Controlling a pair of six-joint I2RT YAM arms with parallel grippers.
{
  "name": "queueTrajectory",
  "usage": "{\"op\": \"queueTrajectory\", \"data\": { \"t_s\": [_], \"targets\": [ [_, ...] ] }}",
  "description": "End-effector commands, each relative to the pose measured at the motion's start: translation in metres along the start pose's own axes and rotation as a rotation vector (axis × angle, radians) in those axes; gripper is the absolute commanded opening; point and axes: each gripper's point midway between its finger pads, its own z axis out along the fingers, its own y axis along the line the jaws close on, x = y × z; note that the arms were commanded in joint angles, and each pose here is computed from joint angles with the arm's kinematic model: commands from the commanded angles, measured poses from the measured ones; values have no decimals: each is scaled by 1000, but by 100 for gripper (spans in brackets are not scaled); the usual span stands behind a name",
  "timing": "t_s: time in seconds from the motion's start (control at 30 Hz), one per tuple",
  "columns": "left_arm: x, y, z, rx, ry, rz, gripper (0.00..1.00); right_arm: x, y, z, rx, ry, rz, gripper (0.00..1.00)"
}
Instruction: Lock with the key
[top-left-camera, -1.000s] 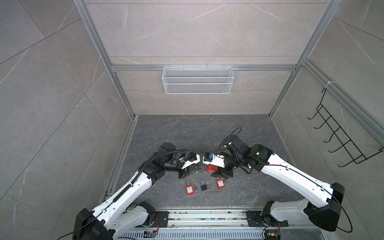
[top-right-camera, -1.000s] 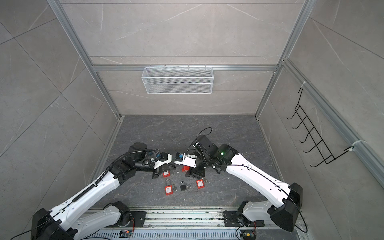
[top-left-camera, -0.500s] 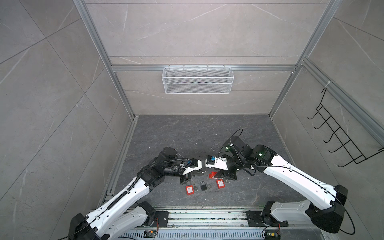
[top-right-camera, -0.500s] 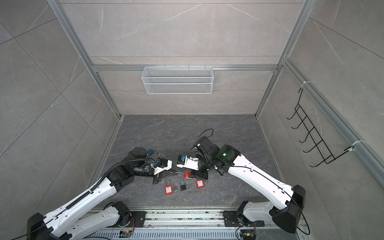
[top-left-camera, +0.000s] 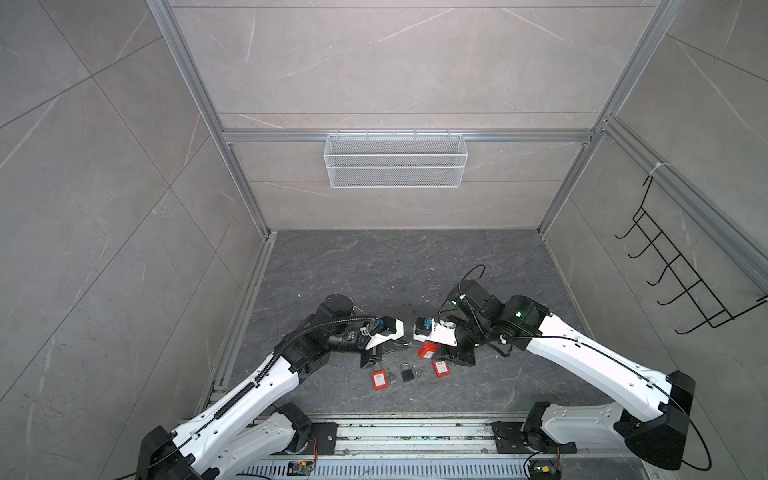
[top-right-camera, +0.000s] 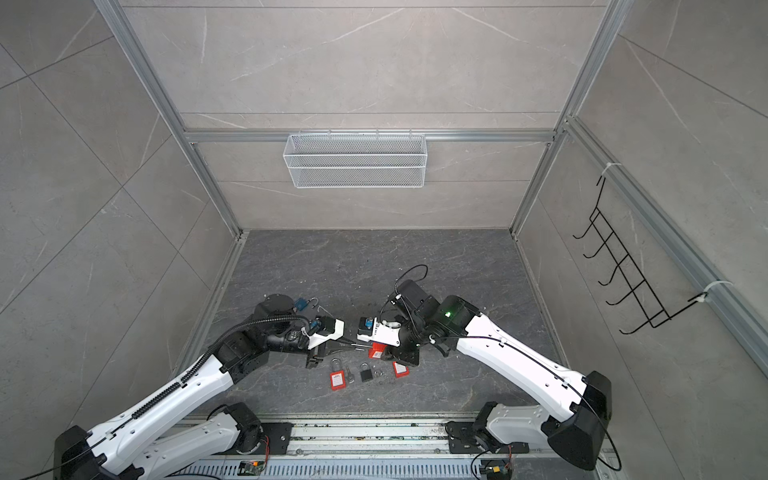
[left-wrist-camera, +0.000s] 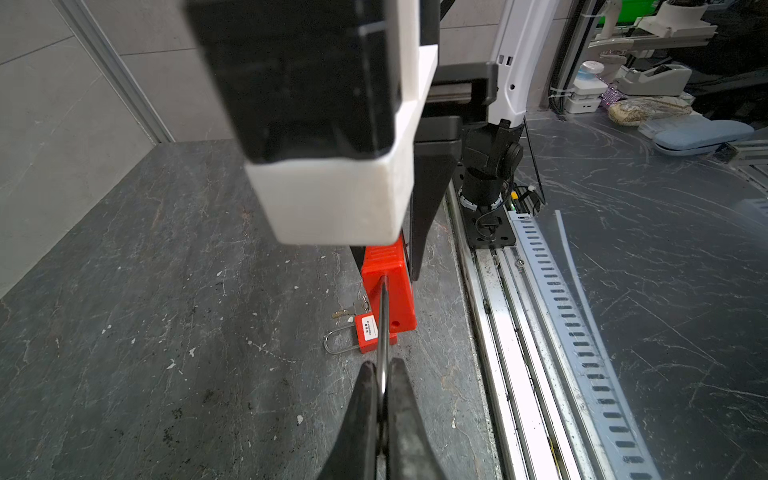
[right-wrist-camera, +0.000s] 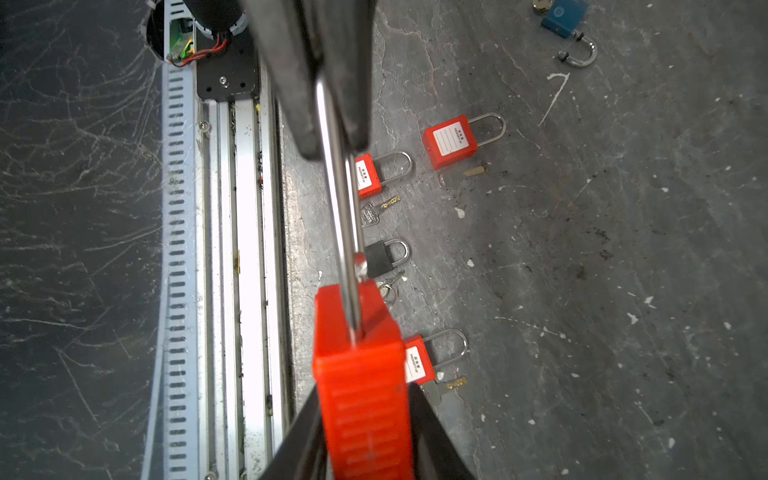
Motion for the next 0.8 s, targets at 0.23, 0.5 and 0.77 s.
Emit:
{"op": "queueTrajectory", "data": {
  "t_s": [0.23,0.5,0.77],
  "targets": [
    [-28,-2,-1,36,-74,27,0,-19,-1,-15,39,-100,-24,17],
    [-25,-10,9,97,-68,-23,0,-38,-1,-22,62,-186,-67,13],
    [-23,-14,16,146,-65,-83,0,-51,-14,-23,139,-238,-86,12]
  ]
}}
